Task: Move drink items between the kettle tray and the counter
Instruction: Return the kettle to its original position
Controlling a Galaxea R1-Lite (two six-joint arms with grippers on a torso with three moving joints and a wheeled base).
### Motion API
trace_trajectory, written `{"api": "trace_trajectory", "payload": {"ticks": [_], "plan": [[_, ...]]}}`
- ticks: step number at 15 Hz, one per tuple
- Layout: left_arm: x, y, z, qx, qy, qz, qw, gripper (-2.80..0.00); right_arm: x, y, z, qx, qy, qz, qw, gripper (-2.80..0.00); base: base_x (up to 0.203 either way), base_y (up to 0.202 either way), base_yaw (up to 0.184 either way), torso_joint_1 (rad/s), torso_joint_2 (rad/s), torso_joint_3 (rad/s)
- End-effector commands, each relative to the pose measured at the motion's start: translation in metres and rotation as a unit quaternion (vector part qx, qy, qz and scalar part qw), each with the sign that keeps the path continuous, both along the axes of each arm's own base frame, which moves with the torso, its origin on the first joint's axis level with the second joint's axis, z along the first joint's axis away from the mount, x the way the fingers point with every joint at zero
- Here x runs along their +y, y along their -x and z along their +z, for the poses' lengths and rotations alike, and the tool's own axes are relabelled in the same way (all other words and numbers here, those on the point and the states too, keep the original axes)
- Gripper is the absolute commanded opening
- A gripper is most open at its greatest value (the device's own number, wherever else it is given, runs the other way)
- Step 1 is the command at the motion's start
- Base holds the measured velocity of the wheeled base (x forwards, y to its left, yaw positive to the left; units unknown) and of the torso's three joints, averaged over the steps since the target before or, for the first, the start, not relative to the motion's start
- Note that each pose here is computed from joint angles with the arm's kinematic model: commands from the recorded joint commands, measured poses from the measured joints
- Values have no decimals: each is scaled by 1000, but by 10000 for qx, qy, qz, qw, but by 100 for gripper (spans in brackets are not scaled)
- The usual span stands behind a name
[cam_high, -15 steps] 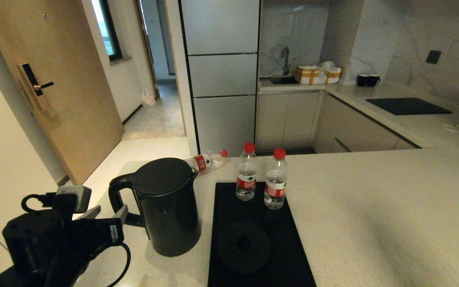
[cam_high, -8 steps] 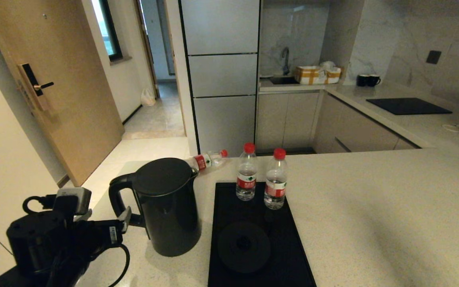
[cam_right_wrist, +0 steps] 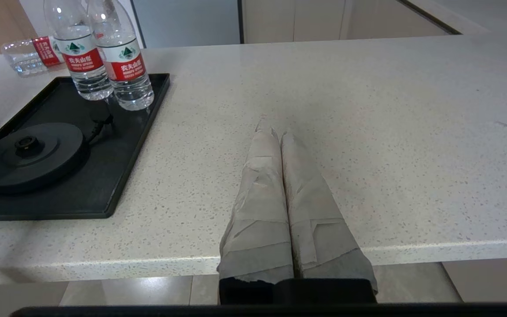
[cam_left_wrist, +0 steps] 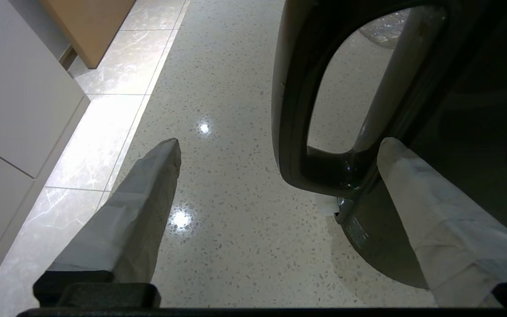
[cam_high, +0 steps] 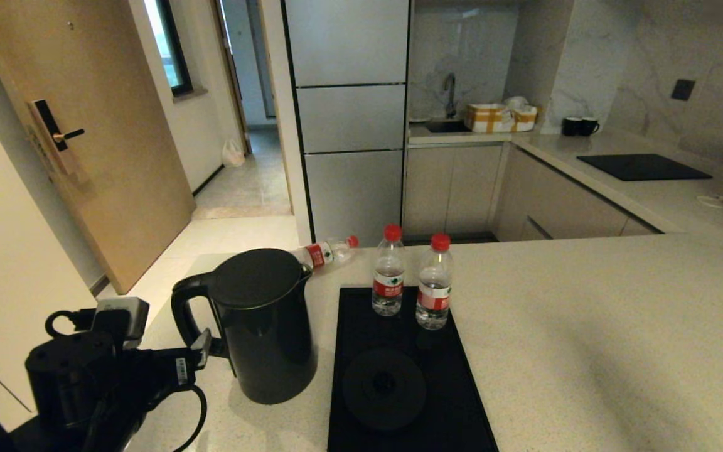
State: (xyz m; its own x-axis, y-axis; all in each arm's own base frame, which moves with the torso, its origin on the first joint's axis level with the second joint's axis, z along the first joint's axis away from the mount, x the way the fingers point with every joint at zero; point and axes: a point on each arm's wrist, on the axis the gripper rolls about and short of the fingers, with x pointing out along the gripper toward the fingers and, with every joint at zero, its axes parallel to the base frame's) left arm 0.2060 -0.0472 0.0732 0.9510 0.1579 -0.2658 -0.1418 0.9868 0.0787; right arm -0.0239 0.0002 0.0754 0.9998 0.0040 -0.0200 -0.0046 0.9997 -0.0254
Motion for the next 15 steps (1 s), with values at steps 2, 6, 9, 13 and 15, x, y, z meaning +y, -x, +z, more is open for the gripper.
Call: {"api": "trace_trajectory", "payload": {"ticks": [2, 6, 9, 13, 15], "plan": [[-1, -10, -4, -3, -14, 139, 9999, 0, 0, 0, 0, 7, 3, 3, 10000, -280, 0, 0, 0, 0, 0, 0], [-2, -21, -8, 8, -18, 181, 9998, 0, 0, 0, 0, 7, 3, 3, 10000, -280, 0, 0, 0, 0, 0, 0], [-3, -28, -11, 7, -21, 198, 9998, 0, 0, 0, 0, 7, 3, 3, 10000, -280, 0, 0, 0, 0, 0, 0], [1, -45, -17, -3, -28, 354, 9994, 0, 0, 0, 0, 7, 3, 3, 10000, -280, 0, 0, 0, 0, 0, 0], [5, -54, -19, -40, -52, 470, 9989, 0, 0, 0, 0, 7, 3, 3, 10000, -280, 0, 0, 0, 0, 0, 0]]}}
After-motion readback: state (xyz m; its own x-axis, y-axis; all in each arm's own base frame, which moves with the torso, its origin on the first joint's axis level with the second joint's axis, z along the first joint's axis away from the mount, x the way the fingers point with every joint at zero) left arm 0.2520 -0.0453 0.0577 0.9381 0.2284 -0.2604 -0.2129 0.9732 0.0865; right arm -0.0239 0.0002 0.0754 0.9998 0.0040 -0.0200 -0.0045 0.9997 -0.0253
